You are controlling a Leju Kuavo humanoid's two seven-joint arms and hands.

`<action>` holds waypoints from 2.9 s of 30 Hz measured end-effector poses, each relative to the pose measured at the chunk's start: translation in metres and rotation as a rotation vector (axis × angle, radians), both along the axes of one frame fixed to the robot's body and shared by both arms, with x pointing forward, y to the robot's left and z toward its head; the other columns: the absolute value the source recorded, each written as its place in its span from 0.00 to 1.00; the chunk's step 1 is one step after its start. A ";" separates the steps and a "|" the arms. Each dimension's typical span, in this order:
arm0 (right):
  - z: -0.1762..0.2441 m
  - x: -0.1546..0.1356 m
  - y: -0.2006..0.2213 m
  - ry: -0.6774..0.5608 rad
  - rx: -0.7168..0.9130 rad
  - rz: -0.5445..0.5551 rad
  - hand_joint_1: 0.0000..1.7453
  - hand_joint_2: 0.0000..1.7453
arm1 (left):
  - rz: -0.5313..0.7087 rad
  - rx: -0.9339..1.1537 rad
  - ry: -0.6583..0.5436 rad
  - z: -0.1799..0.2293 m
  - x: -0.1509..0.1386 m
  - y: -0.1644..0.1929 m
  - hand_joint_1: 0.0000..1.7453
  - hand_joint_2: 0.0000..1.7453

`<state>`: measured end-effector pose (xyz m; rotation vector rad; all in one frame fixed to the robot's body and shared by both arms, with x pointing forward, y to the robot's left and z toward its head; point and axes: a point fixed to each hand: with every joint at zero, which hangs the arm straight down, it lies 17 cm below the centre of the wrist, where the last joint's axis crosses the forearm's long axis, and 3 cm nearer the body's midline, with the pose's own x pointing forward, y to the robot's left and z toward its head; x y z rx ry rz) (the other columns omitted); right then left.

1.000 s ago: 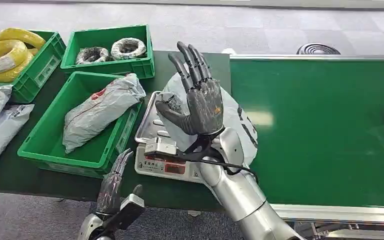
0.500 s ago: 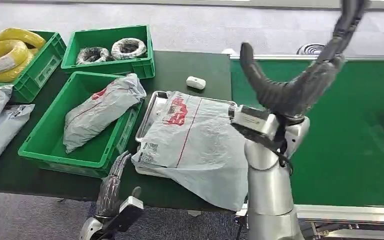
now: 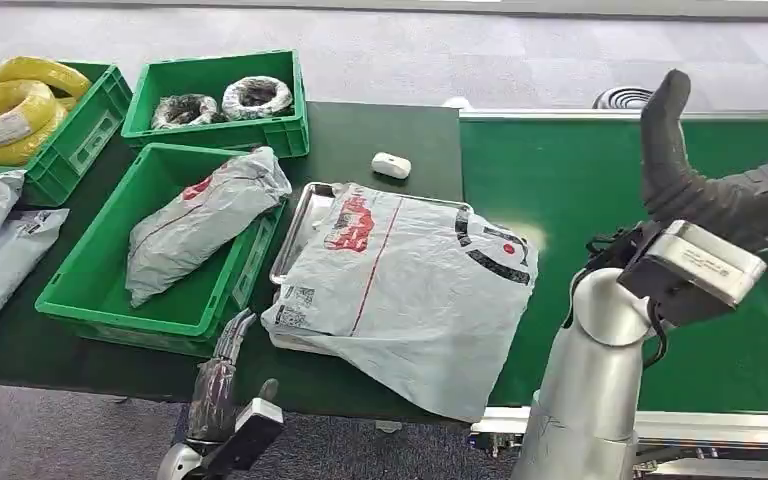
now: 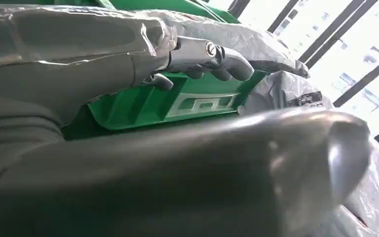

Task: Moved the parcel from conveyor to table for the left to box.

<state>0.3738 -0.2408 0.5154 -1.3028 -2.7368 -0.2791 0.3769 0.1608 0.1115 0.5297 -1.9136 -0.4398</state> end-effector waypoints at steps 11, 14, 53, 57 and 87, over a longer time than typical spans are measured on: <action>-0.073 -0.009 -0.002 0.142 0.041 0.045 0.00 1.00 | 0.040 0.021 -0.122 0.044 0.009 0.005 0.00 0.00; -0.118 -0.011 0.016 0.266 0.023 0.077 0.00 1.00 | 0.040 0.019 -0.194 0.077 0.018 0.003 0.00 0.00; -0.277 0.011 0.025 0.709 -0.096 0.013 0.00 1.00 | -0.160 0.339 -0.522 0.232 0.090 -0.106 0.00 1.00; -0.282 0.017 0.027 0.723 -0.102 0.018 0.00 1.00 | -0.289 0.393 -0.499 0.233 0.090 -0.167 0.00 1.00; -0.362 0.044 0.013 0.982 -0.098 -0.042 0.00 1.00 | -0.615 0.611 0.019 0.019 0.081 -0.251 0.00 1.00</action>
